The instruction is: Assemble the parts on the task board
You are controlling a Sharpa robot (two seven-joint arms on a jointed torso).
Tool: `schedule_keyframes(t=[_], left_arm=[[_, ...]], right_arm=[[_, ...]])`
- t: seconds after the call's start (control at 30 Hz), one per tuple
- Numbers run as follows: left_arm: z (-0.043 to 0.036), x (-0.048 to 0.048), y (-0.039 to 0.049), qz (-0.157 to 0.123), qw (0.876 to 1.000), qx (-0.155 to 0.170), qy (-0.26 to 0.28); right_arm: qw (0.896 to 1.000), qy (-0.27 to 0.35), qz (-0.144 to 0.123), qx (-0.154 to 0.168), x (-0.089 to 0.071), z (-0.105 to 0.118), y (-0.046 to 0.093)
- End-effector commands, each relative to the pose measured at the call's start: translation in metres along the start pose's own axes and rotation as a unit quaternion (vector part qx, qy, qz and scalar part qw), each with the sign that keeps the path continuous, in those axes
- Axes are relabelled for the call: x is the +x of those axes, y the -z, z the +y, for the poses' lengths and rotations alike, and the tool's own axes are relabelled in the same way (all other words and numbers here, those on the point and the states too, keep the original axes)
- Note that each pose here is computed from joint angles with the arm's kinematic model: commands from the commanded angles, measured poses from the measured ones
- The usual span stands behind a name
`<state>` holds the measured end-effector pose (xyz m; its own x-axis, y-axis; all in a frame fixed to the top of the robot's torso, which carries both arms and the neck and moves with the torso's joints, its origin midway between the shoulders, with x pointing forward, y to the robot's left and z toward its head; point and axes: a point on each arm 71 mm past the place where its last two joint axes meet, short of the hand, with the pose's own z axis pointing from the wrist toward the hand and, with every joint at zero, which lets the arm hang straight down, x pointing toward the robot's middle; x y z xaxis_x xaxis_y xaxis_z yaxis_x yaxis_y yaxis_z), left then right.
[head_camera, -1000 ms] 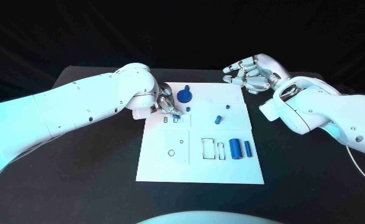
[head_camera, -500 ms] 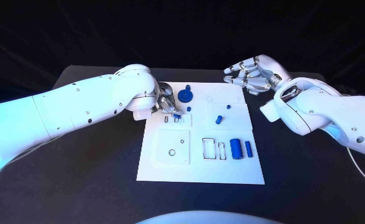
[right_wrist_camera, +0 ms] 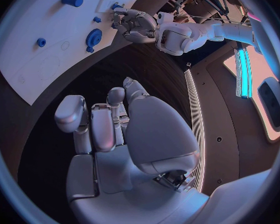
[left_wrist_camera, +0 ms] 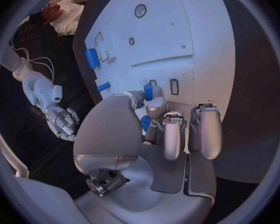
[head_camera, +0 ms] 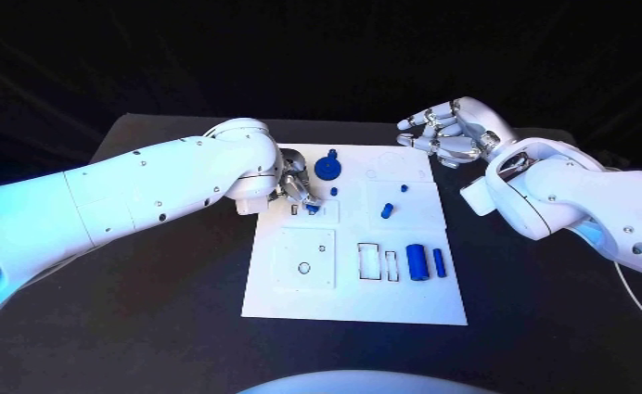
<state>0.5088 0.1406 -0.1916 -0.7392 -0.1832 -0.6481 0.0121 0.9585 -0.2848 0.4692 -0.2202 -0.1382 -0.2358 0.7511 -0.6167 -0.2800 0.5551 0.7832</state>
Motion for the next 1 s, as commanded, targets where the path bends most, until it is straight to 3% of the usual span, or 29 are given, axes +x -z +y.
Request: schedule_keyframes(t=[0.03, 0.6, 1.0], left_arm=[[0.0018, 0.0028, -0.0009, 0.004, 1.000, -0.001, -0.009], [0.0102, 0.0051, -0.0023, 0.009, 1.000, -0.011, -0.019], [0.0091, 0.0084, -0.0024, 0.024, 0.999, -0.001, -0.032]], right_arm=[[1.000, 0.001, -0.002, -0.009, 0.0002, 0.0012, 0.0002], [1.000, -0.002, -0.001, -0.008, 0.0002, 0.0011, 0.0006], [1.000, -0.004, 0.000, -0.008, 0.0003, 0.0008, 0.0005]])
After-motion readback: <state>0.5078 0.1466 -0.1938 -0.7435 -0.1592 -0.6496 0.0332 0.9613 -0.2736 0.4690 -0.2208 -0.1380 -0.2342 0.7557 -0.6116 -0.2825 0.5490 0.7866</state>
